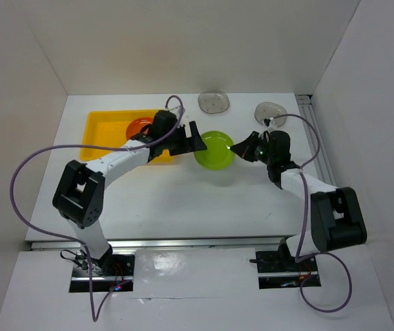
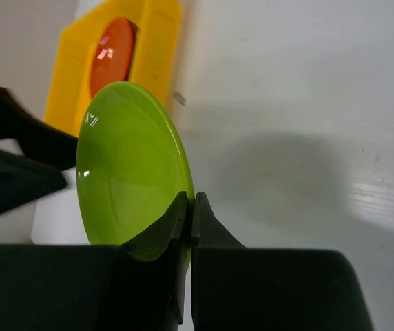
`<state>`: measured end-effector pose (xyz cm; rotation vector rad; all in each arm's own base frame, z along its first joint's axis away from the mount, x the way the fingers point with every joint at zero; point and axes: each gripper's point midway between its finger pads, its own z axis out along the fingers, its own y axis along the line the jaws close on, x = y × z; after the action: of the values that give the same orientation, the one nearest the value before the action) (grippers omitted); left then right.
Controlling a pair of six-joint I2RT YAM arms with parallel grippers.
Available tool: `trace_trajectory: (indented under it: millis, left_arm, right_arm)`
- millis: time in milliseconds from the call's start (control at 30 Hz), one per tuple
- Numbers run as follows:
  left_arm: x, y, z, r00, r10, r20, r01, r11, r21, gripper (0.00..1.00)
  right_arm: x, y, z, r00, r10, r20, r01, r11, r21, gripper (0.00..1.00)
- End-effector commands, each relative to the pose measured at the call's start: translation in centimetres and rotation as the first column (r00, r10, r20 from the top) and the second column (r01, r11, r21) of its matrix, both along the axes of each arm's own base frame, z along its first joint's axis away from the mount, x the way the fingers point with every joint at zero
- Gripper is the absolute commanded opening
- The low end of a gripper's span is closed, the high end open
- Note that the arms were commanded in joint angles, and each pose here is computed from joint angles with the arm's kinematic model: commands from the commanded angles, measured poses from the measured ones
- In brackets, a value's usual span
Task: Place the plates into the plastic bin on the countertop
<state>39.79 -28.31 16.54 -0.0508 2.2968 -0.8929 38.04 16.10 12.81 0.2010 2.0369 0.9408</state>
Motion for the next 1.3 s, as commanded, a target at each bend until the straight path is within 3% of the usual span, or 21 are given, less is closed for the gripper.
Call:
trace_trajectory:
  millis: [0,100,133,167,267,367,400,467,500,567,667,833,933,1133,1167,1267]
  left_arm:
    - [1.3,-1.3,-0.6,0.999,-0.030,0.039,0.030,1.000,0.005,0.98]
    - [0.9,-2.2,-2.2,0.998,-0.059,0.017,0.060,0.997,-0.046,0.85]
    - [1.0,-2.3,-2.0,0.998,-0.052,0.019,0.053,0.997,-0.060,0.75]
    - [0.7,-2.9,-2.3,0.998,-0.064,0.009,0.064,0.996,-0.068,0.52]
    - [0.7,-2.9,-2.3,0.998,-0.059,0.002,0.059,0.995,-0.075,0.16]
    - [1.0,-2.6,-1.6,0.999,-0.038,0.007,0.038,0.997,-0.063,0.00]
    - [1.3,-1.9,-0.9,1.000,-0.018,0.006,0.018,0.998,-0.057,0.00]
    - [2.0,-0.3,-0.9,0.999,0.034,-0.016,-0.035,0.999,-0.041,0.00]
    - [3.4,2.2,0.2,0.993,0.120,-0.010,-0.120,0.992,-0.039,0.00]
    - [4.2,5.9,-0.1,0.972,0.227,-0.063,-0.229,0.973,-0.019,0.00]
    - [6.3,13.0,0.9,0.928,0.366,-0.070,-0.371,0.925,-0.079,0.00]
    - [9.6,21.3,0.3,0.874,0.478,-0.085,-0.485,0.863,-0.143,0.00]
    - [11.3,23.0,-1.8,0.881,0.458,-0.118,-0.472,0.863,-0.182,0.00]
    - [13.1,25.3,-5.4,0.858,0.486,-0.166,-0.506,0.856,-0.111,0.03]
    - [13.1,25.4,-5.4,0.855,0.493,-0.163,-0.512,0.853,-0.106,0.10]
    - [12.6,26.3,-5.4,0.836,0.525,-0.160,-0.542,0.835,-0.096,0.71]
  right_arm:
    - [-0.4,0.3,3.3,0.993,0.035,0.117,-0.038,0.999,0.016,0.00]
    - [-0.9,0.9,4.3,0.989,0.065,0.134,-0.071,0.997,0.044,0.00]
    - [-1.2,1.0,4.4,0.987,0.074,0.144,-0.082,0.996,0.048,0.00]
    - [-1.2,1.0,4.4,0.988,0.070,0.138,-0.079,0.995,0.057,0.00]
    - [-1.2,1.0,4.4,0.988,0.070,0.138,-0.079,0.995,0.057,0.00]
    - [-0.6,1.1,5.3,0.985,0.070,0.157,-0.080,0.995,0.059,0.03]
    - [-0.5,1.1,5.0,0.986,0.070,0.148,-0.079,0.995,0.058,0.15]
    - [0.4,-0.1,4.8,0.991,0.002,0.137,-0.008,0.999,0.043,0.78]
    - [0.6,-0.5,4.2,0.994,-0.017,0.109,0.016,1.000,0.015,1.00]
    - [1.5,-3.1,4.3,0.988,-0.110,0.106,0.112,0.994,-0.016,1.00]
    - [1.7,-6.3,2.2,0.967,-0.252,0.023,0.253,0.962,-0.098,1.00]
    - [0.4,-8.4,-1.4,0.950,-0.304,-0.069,0.293,0.947,-0.132,1.00]
    - [-0.3,-8.6,-1.9,0.959,-0.279,-0.053,0.271,0.954,-0.125,1.00]
    - [0.4,-11.2,-1.8,0.938,-0.344,-0.032,0.339,0.934,-0.112,1.00]
    - [0.6,-11.7,-1.5,0.930,-0.366,-0.031,0.361,0.928,-0.094,1.00]
    - [1.4,-13.9,-1.5,0.900,-0.435,-0.043,0.430,0.898,-0.087,1.00]
